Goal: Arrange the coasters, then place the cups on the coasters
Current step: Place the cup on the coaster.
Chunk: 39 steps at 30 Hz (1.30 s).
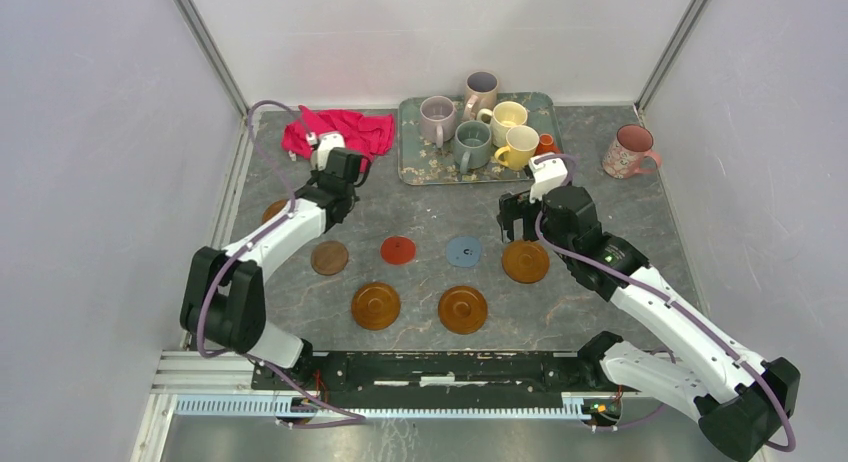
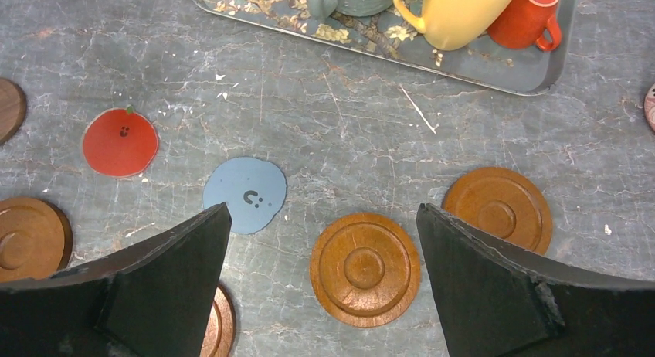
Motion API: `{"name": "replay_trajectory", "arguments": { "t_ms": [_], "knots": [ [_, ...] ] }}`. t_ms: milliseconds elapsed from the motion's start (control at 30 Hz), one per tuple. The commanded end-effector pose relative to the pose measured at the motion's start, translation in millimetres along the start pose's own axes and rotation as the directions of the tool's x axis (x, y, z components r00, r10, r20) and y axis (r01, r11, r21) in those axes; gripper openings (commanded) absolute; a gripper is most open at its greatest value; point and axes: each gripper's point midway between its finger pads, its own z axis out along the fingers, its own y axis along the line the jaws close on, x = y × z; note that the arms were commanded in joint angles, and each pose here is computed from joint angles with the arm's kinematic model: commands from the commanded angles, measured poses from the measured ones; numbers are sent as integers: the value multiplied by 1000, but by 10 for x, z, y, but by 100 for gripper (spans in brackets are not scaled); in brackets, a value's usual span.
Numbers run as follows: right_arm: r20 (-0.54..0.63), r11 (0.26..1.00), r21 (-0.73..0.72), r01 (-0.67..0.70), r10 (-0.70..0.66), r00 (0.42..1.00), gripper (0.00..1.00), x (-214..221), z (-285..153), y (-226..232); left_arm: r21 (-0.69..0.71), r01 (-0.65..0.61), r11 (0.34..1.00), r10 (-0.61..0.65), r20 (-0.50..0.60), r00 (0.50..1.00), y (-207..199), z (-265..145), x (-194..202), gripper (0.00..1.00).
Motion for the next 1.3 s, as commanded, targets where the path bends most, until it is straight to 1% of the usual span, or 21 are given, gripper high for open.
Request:
{"name": "replay_trajectory", "arguments": {
  "t_ms": [0, 167, 300, 500, 700, 1100, 1267],
  "knots": [
    [25, 999, -32, 16, -15, 1000, 98, -40, 3, 47, -103, 249, 963, -229, 170, 958, 462, -115, -400, 2],
    [22, 998, -66, 15, -14, 1000, 98, -15, 9, 113, -178, 337, 925, -309, 167, 936, 845, -60, -279, 2],
    [23, 997, -77, 22, -21, 1000, 98, -8, 6, 152, -240, 359, 902, -332, 146, 932, 1065, 18, -182, 2],
    [25, 996, -75, 40, -38, 999, 98, -8, -2, 174, -284, 395, 874, -379, 110, 919, 1258, 180, -23, 2],
    [36, 997, -61, 55, -53, 998, 98, -28, -23, 170, -318, 389, 864, -390, 63, 919, 1326, 308, 117, 2],
    [42, 996, -55, 74, -72, 997, 98, -21, -38, 191, -373, 370, 851, -397, 4, 918, 1424, 436, 351, 2],
    [41, 996, -50, 80, -78, 996, 98, -14, -38, 189, -368, 374, 851, -405, -9, 914, 1430, 473, 409, 2]
  ]
}}
